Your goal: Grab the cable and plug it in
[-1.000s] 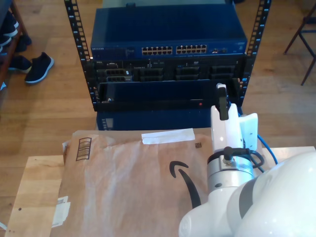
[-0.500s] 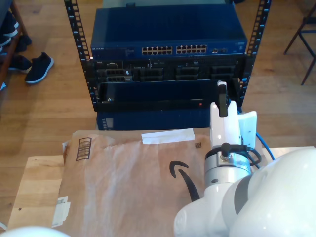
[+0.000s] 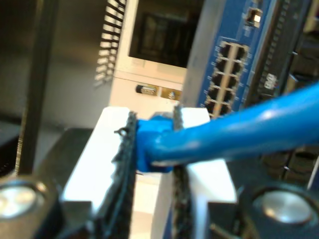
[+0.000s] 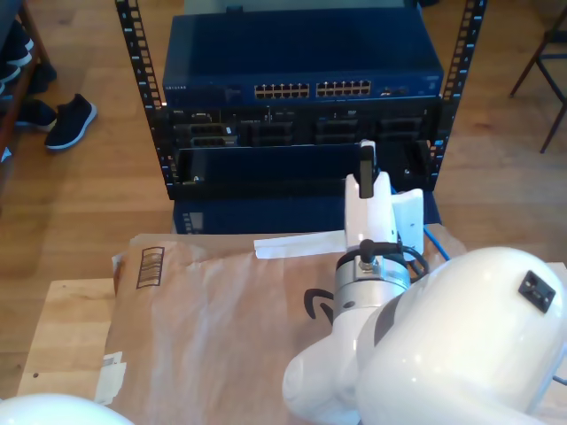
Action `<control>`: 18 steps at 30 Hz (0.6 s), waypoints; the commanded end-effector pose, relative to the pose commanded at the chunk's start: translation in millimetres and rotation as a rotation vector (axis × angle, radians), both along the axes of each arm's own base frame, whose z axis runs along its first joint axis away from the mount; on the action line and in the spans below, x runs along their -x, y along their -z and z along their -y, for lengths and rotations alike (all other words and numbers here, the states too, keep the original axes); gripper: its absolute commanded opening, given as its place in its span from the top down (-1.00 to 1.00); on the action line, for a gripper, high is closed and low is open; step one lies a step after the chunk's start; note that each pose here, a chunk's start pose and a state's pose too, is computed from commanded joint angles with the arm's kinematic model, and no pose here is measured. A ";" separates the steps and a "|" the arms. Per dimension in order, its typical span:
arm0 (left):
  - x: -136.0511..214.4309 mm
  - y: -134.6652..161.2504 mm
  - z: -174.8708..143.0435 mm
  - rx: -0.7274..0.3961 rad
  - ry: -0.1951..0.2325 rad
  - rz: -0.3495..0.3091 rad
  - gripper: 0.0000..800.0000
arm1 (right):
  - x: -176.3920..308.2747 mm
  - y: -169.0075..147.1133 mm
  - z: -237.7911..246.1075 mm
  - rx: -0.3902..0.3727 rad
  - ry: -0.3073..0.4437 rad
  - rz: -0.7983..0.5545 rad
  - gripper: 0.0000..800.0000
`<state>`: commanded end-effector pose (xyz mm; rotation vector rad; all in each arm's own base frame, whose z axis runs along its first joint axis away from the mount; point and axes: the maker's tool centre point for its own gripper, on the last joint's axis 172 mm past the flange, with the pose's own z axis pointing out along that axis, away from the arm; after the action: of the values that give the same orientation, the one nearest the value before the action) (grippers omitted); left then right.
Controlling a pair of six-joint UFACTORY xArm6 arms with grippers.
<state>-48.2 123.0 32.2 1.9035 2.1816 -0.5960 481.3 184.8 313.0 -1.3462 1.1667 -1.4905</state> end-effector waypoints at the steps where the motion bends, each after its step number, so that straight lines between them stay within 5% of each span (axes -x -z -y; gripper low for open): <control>1: 0.0 0.0 0.0 0.000 0.000 0.000 -1.00 | -1.1 0.9 -0.3 0.036 0.000 -0.011 1.00; 13: 0.1 -0.3 -0.8 -0.002 0.000 0.000 -1.00 | -7.7 28.6 10.5 0.113 0.033 -0.152 1.00; 18: 0.0 0.0 0.0 0.000 0.000 0.000 -1.00 | -27.8 13.2 0.1 0.111 0.056 -0.188 1.00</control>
<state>-48.2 123.0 32.2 1.9035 2.1816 -0.5960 509.1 184.7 299.8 -1.5682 1.2636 -1.5132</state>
